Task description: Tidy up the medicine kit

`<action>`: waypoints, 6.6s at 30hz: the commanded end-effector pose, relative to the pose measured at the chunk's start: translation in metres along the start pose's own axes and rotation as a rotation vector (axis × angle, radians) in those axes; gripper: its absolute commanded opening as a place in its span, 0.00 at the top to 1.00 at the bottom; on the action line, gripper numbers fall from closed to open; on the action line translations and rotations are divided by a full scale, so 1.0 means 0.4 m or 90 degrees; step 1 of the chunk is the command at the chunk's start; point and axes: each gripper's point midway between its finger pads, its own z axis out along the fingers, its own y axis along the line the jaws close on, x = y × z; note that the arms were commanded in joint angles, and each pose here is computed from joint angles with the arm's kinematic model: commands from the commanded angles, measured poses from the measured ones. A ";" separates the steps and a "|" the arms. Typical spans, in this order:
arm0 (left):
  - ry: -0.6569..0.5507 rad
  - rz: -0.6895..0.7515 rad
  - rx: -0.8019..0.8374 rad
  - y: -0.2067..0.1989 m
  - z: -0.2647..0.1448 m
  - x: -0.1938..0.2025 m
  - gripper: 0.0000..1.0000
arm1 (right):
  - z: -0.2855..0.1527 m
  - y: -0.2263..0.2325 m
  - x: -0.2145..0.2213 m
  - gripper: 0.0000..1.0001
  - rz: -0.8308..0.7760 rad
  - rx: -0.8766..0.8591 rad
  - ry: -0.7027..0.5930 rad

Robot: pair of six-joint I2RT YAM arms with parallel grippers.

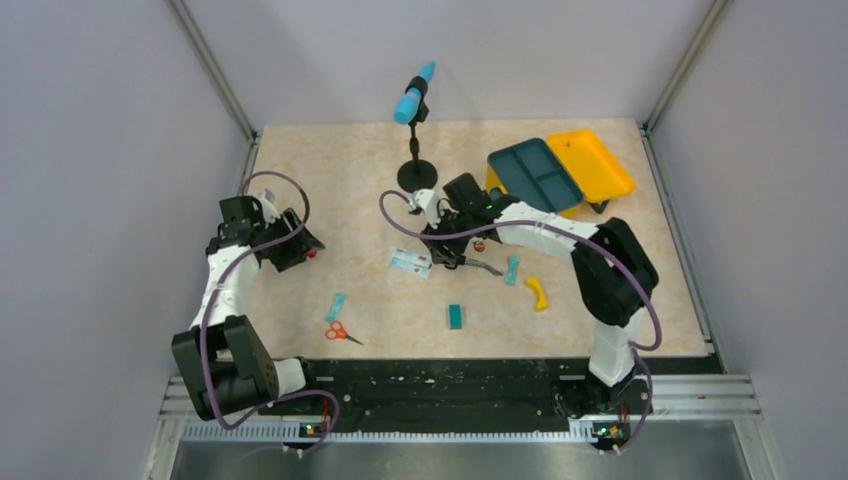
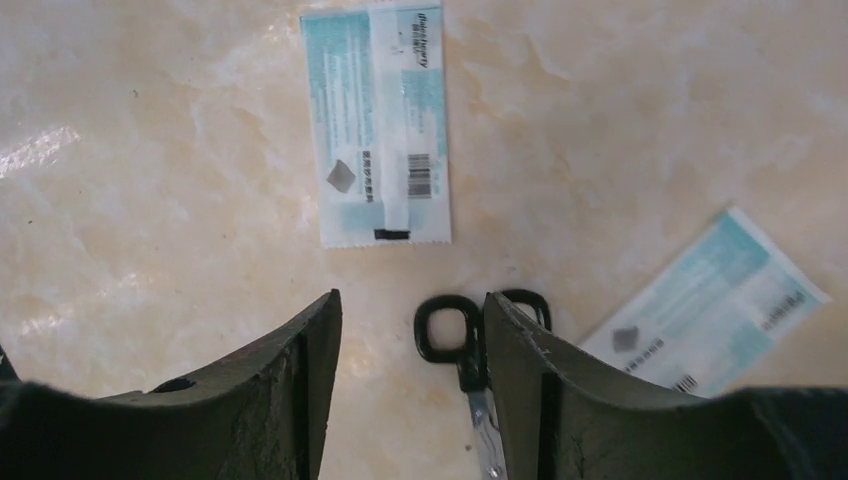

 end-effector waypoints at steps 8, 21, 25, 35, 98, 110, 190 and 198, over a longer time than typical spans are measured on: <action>-0.049 -0.049 0.025 -0.015 -0.029 0.015 0.33 | 0.163 0.033 -0.033 0.37 -0.083 -0.021 0.022; -0.027 -0.041 0.070 -0.046 0.030 0.004 0.38 | 0.214 0.027 0.064 0.89 -0.082 0.007 0.090; -0.004 0.023 0.125 -0.118 0.069 0.021 0.38 | 0.177 0.027 0.032 1.00 -0.095 0.013 0.068; 0.105 0.169 0.366 -0.337 0.129 0.083 0.39 | 0.005 0.077 -0.114 1.00 -0.105 -0.051 -0.054; 0.122 0.545 0.334 -0.376 -0.021 0.154 0.45 | -0.453 -0.695 0.108 1.00 0.113 0.482 0.065; 0.105 0.535 0.354 -0.404 -0.033 0.141 0.46 | -0.419 -0.692 0.157 0.99 0.132 0.451 0.124; 0.014 0.254 0.174 -0.243 -0.006 0.101 0.39 | 0.071 -0.233 0.141 0.52 0.236 0.224 0.114; 0.012 0.256 0.179 -0.252 0.001 0.086 0.39 | 0.086 -0.202 0.188 0.78 0.248 0.189 0.141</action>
